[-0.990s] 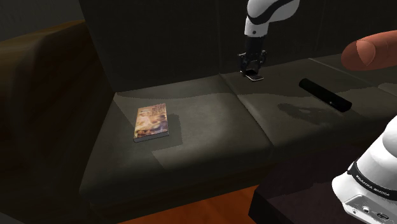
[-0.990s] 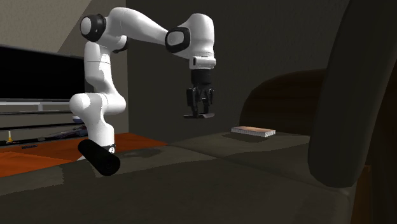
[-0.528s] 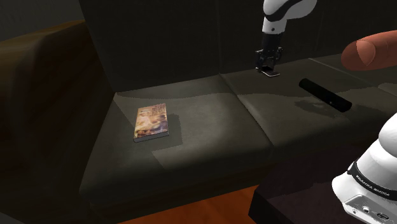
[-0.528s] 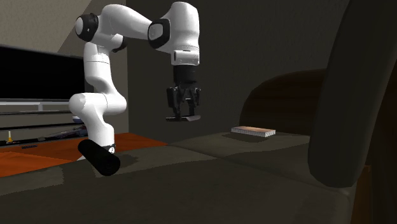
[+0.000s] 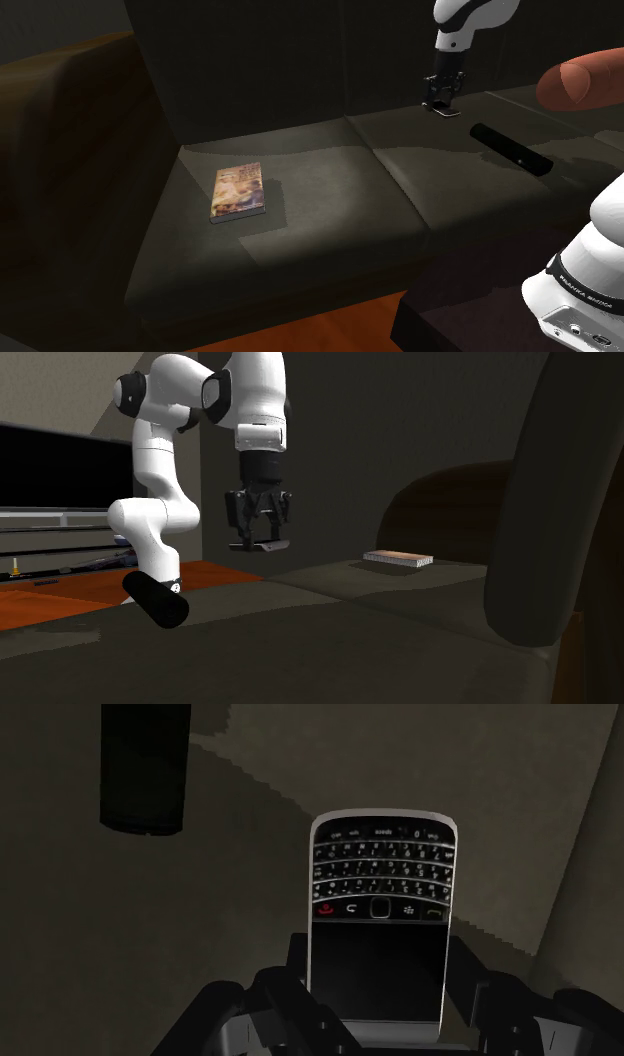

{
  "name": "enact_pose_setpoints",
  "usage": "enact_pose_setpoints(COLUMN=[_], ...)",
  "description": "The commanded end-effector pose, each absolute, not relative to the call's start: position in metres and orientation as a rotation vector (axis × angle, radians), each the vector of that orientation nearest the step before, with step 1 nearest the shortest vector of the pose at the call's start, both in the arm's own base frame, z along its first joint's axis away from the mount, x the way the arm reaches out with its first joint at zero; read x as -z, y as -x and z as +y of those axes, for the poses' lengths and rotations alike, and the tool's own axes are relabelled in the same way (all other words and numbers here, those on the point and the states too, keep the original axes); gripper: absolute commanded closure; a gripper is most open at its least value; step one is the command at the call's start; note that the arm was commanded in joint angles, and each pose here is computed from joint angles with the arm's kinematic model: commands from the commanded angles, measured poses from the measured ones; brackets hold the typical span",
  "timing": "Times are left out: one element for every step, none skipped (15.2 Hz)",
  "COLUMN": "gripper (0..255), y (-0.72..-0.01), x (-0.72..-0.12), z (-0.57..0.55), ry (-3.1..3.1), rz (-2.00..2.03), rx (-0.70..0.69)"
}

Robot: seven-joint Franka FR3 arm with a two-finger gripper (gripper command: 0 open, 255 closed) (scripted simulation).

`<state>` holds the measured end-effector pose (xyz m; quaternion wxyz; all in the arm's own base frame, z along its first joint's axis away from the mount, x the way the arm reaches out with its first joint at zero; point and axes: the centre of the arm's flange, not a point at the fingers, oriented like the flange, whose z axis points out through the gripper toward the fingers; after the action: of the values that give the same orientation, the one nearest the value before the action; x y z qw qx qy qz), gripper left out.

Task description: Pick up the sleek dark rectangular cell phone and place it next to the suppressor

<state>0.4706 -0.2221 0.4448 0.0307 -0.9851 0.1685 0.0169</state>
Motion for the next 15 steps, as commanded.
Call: enact_pose_setpoints(gripper=[255,255,255,255,255,255,255,255,255,255,255,255,255,255,255], y=[-0.470,-0.470,-0.470,-0.470,-0.470,-0.470,-0.470,-0.470,-0.470,-0.470,-0.470,-0.470,-0.470,-0.470,-0.470], x=[-0.435,-0.429,-0.424,-0.419,-0.414,-0.408,-0.403,-0.398,-0.393,-0.387,-0.382,-0.377,-0.371,-0.366,-0.361], z=[-0.224,-0.224,-0.224,-0.224,-0.224,-0.224,-0.224,-0.224,-0.224,-0.224,-0.224,-0.224,-0.224,-0.224,-0.224], ry=[3.036,3.036,3.036,3.036,3.036,3.036,3.036,3.036,3.036,3.036,3.036,3.036,3.036,3.036,3.036], rz=[0.518,0.518,0.518,0.518,0.518,0.518,0.518,0.518,0.518,0.518,0.518,0.518,0.518,0.518,0.518], rx=[-0.051,-0.051,-0.051,-0.051,-0.051,-0.051,-0.051,-0.051,-0.051,-0.051,-0.051,-0.051,-0.051,-0.051,-0.051])
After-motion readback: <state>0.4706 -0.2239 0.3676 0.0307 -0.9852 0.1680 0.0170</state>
